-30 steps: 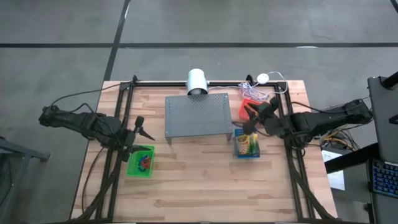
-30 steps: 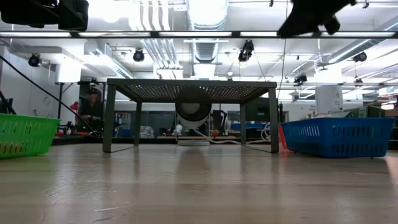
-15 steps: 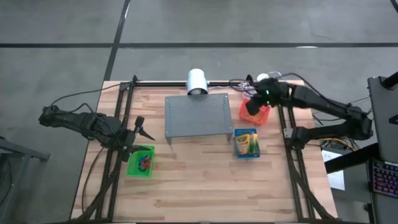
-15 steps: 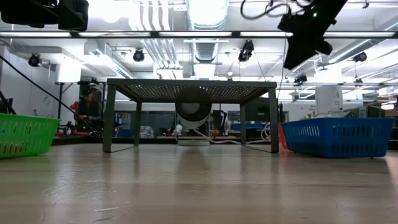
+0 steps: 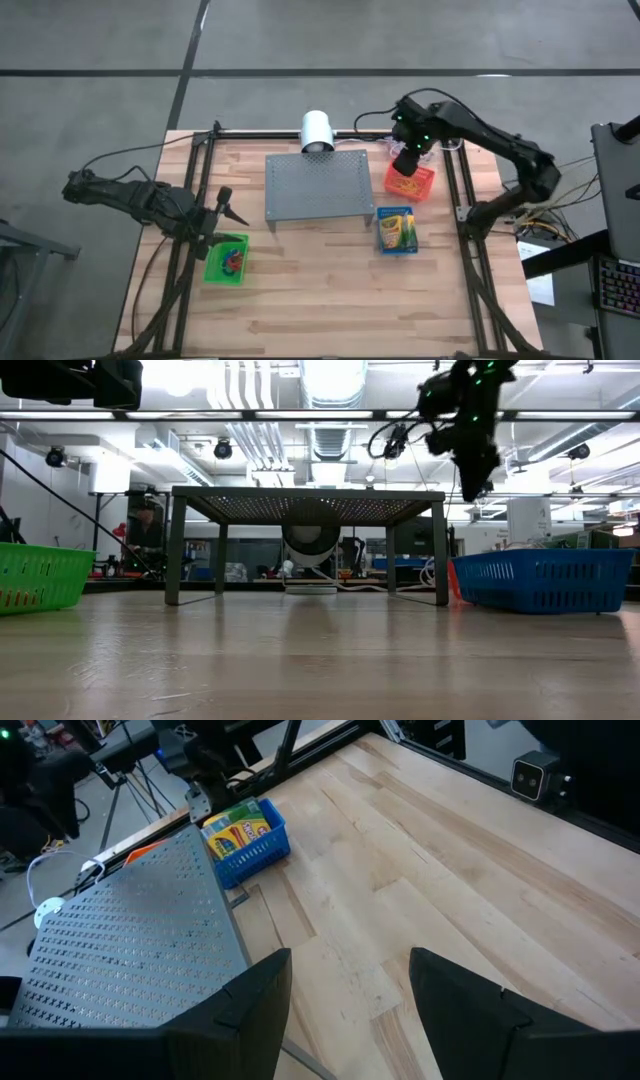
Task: Pick & Place Office Desk Supplies
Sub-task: Put the yellow rubber band into the orange bin on the shelf
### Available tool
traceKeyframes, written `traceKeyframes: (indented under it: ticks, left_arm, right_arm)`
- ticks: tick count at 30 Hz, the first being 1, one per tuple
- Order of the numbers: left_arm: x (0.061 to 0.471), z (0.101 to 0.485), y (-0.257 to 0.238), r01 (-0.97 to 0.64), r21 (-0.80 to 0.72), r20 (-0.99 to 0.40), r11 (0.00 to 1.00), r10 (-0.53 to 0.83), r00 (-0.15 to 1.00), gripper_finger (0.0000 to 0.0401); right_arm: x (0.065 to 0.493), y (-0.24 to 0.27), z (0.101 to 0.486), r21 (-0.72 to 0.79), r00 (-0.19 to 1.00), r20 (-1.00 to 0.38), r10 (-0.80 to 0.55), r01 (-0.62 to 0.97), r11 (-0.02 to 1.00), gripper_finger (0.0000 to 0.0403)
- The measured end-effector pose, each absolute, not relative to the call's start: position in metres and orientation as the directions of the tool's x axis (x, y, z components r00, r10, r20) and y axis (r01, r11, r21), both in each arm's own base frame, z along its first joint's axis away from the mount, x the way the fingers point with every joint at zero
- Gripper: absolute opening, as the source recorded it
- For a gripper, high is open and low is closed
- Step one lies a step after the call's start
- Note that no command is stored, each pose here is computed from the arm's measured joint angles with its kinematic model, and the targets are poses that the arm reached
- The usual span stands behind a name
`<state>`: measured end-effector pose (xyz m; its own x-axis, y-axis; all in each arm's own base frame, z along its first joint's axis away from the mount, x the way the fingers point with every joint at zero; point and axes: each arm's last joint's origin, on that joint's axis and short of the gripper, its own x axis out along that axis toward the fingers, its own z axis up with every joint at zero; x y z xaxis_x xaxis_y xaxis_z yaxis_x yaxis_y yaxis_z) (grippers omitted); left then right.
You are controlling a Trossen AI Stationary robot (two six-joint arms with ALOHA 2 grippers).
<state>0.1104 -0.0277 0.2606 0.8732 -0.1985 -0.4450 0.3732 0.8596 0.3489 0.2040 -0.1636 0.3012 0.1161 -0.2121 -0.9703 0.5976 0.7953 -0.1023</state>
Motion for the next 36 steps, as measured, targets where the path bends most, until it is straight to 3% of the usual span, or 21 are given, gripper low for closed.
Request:
traceKeyframes:
  ticks: [5,13,22,30,36]
  left_arm:
    - [0.11,0.261,-0.028,0.373,0.349,-0.445,0.86,-0.198,0.873,0.0209]
    - [0.106,0.26,-0.026,0.37,0.364,-0.45,0.855,-0.186,0.873,0.0209]
    - [0.106,0.259,-0.026,0.374,0.357,-0.46,0.856,-0.187,0.868,0.0209]
    - [0.106,0.259,-0.026,0.375,0.354,-0.463,0.857,-0.187,0.866,0.0209]
    - [0.106,0.259,-0.026,0.375,0.354,-0.463,0.857,-0.187,0.866,0.0209]
  right_arm:
    - [0.212,-0.183,0.281,-0.052,0.07,-0.992,-0.104,0.522,0.852,0.014]
    - [0.205,-0.192,0.254,0.011,-0.006,-1.0,0.017,0.534,0.846,0.0146]
    - [0.196,-0.19,0.234,-0.047,-0.014,-0.999,-0.047,0.522,0.851,0.0146]
    - [0.177,-0.183,0.23,-0.087,0.094,-0.978,-0.187,0.629,0.772,0.0146]
    - [0.161,-0.168,0.223,-0.101,0.122,-0.969,-0.216,0.601,0.793,0.0146]
